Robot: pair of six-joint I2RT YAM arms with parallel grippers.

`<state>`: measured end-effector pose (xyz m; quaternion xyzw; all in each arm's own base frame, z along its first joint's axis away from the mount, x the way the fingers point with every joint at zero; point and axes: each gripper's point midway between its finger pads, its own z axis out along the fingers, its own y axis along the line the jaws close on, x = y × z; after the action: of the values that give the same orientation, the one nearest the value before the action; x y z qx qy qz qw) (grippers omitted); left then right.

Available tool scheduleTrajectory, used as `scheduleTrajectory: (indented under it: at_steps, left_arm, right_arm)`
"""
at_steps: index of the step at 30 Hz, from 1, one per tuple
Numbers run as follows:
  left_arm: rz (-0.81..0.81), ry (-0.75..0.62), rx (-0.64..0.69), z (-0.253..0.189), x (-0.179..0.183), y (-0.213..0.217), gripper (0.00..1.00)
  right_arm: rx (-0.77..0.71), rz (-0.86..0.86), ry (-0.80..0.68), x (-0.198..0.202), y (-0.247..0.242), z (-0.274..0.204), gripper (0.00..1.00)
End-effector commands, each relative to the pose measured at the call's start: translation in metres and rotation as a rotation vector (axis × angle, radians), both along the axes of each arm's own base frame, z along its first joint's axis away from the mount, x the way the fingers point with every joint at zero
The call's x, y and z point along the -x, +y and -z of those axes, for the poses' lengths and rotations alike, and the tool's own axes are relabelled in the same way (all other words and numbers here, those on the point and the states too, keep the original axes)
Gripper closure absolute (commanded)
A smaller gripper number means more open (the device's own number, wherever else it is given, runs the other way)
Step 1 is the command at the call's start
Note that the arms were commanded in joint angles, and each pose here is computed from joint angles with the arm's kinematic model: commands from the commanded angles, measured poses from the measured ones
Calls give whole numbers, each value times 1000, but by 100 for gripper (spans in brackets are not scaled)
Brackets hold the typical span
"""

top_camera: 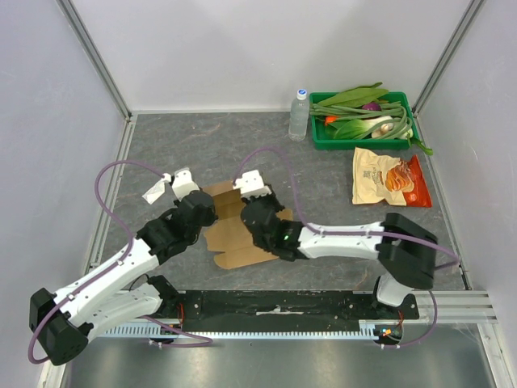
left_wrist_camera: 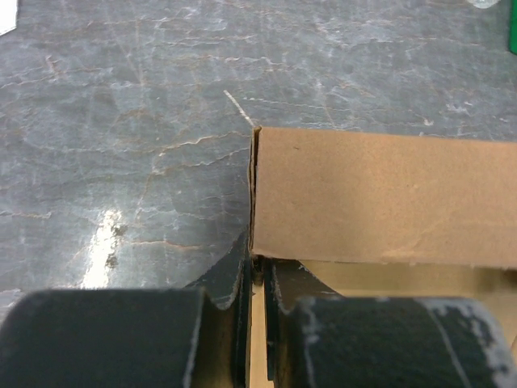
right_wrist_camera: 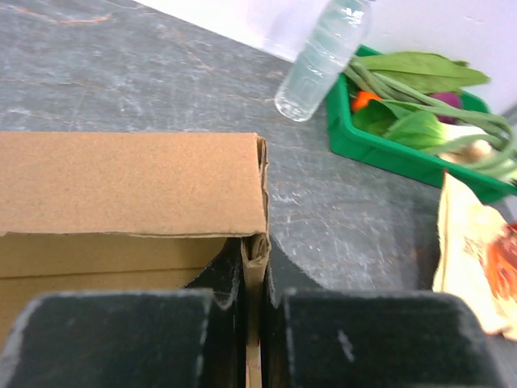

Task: Fold the paper box

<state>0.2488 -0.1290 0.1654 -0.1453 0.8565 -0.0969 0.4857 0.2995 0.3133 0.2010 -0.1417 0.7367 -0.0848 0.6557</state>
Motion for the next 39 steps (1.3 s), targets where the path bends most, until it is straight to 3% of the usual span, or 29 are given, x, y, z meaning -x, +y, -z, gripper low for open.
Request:
scheduleTrajectory:
  at_steps: [1, 4, 9, 10, 11, 15, 17, 18, 20, 24, 28, 29, 33, 39]
  left_arm:
    - [-88, -49, 95, -24, -10, -2, 98]
    - [-96, -50, 100, -24, -10, -1, 98]
    - [-99, -48, 106, -23, -9, -2, 98]
    - [-101, -47, 103, -22, -10, -1, 98]
    - [-101, -46, 102, -22, -10, -2, 98]
    - [-106, -40, 92, -18, -10, 0, 98]
    - [-103, -36, 82, -16, -10, -1, 98]
    - [-102, -32, 78, -15, -11, -1, 98]
    - [-104, -27, 69, -12, -11, -1, 98]
    - [-102, -25, 61, -10, -11, -1, 98]
    - [-89, -23, 61, -9, -10, -2, 98]
    - [-87, -22, 61, -9, -10, -2, 98]
    - [-69, -14, 79, -9, -8, -6, 98]
    - [-118, 19, 141, -5, -4, -4, 98]
  right_arm:
    - [20, 258, -122, 22, -12, -21, 100]
    - [25, 269, -125, 23, -14, -22, 100]
    - [-23, 129, -100, 20, -5, -21, 99]
    - [-26, 96, -83, 18, -4, -18, 91]
    - [-50, 80, -76, 20, -9, -24, 72]
    - [-72, -47, -1, 30, -13, -13, 41]
    - [-94, -117, 42, 35, -10, -15, 28]
    - [-47, -136, 82, 40, -15, -6, 25]
    - [-101, -221, 108, 51, -16, -16, 20]
    - [-145, -314, 156, 71, -39, -17, 13]
    - [-266, -365, 243, 64, -66, -26, 11]
    - [-303, -460, 299, 71, -57, -24, 11]
    - [-453, -560, 479, 74, -54, -8, 10]
    - [-781, -509, 741, 90, -48, 21, 9]
